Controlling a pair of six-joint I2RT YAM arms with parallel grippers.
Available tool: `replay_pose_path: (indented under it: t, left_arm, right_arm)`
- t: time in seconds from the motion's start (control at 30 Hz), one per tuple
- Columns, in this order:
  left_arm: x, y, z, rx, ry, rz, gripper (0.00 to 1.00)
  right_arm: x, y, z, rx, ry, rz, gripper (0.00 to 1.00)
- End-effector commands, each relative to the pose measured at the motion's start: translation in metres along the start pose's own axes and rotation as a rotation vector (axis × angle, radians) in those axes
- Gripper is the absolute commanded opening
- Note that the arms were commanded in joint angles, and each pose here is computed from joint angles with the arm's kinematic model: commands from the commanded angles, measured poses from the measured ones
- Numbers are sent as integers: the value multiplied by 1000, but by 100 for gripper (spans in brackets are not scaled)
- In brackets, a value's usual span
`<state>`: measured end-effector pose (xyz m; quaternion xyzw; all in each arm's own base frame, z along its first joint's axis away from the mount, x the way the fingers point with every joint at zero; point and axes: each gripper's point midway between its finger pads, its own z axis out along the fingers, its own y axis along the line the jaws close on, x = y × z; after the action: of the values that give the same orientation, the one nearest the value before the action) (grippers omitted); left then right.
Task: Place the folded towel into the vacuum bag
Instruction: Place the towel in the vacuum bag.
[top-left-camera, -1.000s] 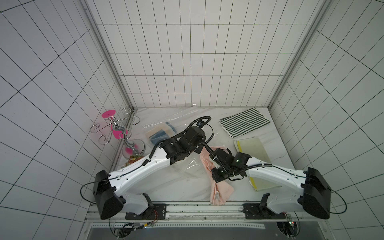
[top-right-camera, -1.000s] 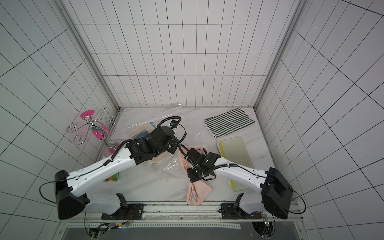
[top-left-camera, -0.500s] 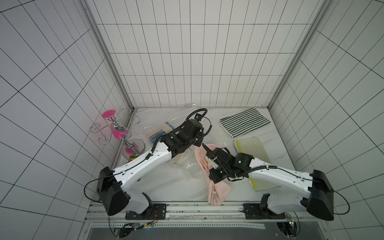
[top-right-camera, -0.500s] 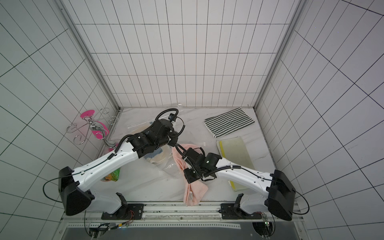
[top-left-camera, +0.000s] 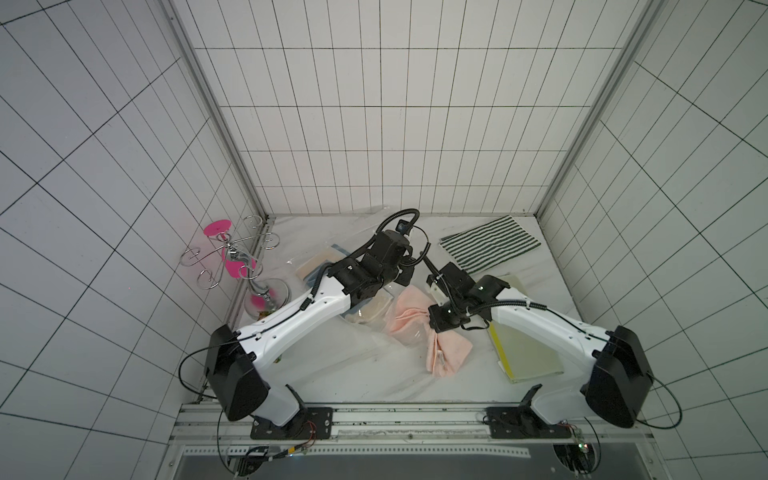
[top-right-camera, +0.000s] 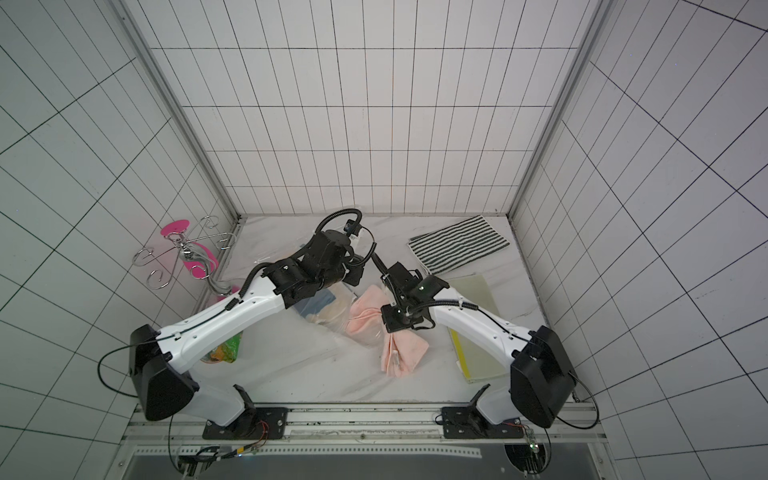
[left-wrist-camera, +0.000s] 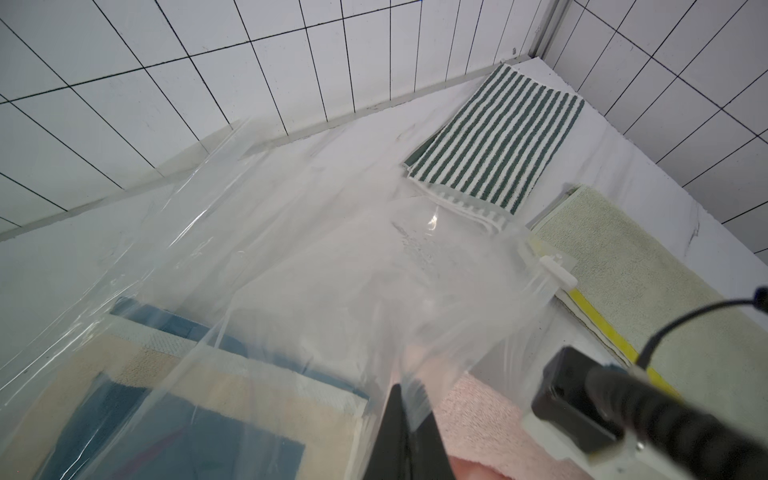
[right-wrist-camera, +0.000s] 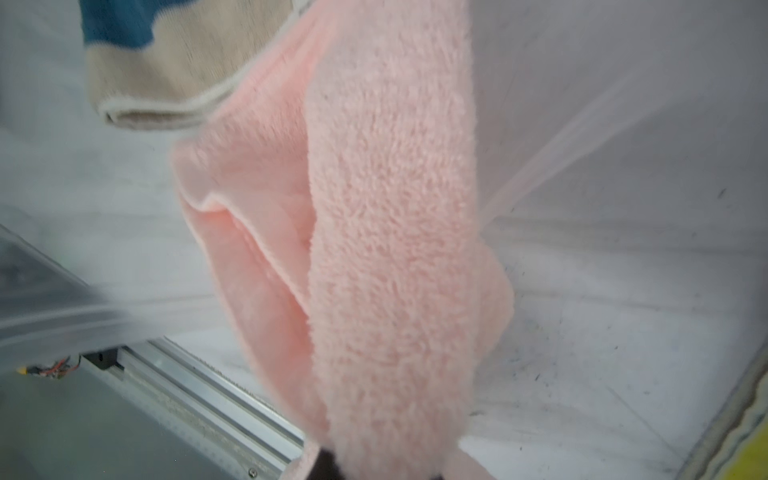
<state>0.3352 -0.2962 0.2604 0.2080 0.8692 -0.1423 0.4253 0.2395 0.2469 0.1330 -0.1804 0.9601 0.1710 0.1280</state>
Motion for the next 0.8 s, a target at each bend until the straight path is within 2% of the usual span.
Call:
replay_pose_path:
  t: [0.0,0.13,0.3,0.43,0.5,0.63,0.77]
  left_arm:
    - [-1,-6,7,26,-5,0,0]
    - [1,-7,7,37,-4,3,0]
    - [12,-16,7,95,26,-16,0]
    - [29,-29,9,179,73,-53,0]
    - [39,-33,11,197,101,-66,0]
    - [59,-33,18,199,151,-70,0]
    - [63,-36,19,206,163,-65,0]
  right_arm:
    - [-52,14,-16,-49,-116,-55,0]
    - [-76,13,-8,-37,-145,-67,0]
    - [-99,8,-16,7,-248,-99,0]
    - [-106,-34,24,117,-214,-86,0]
    - [-113,-45,31,139,-223,-81,0]
    - [-133,-28,16,72,-301,-111,0]
    - [-160,-13,-5,42,-372,-138,0]
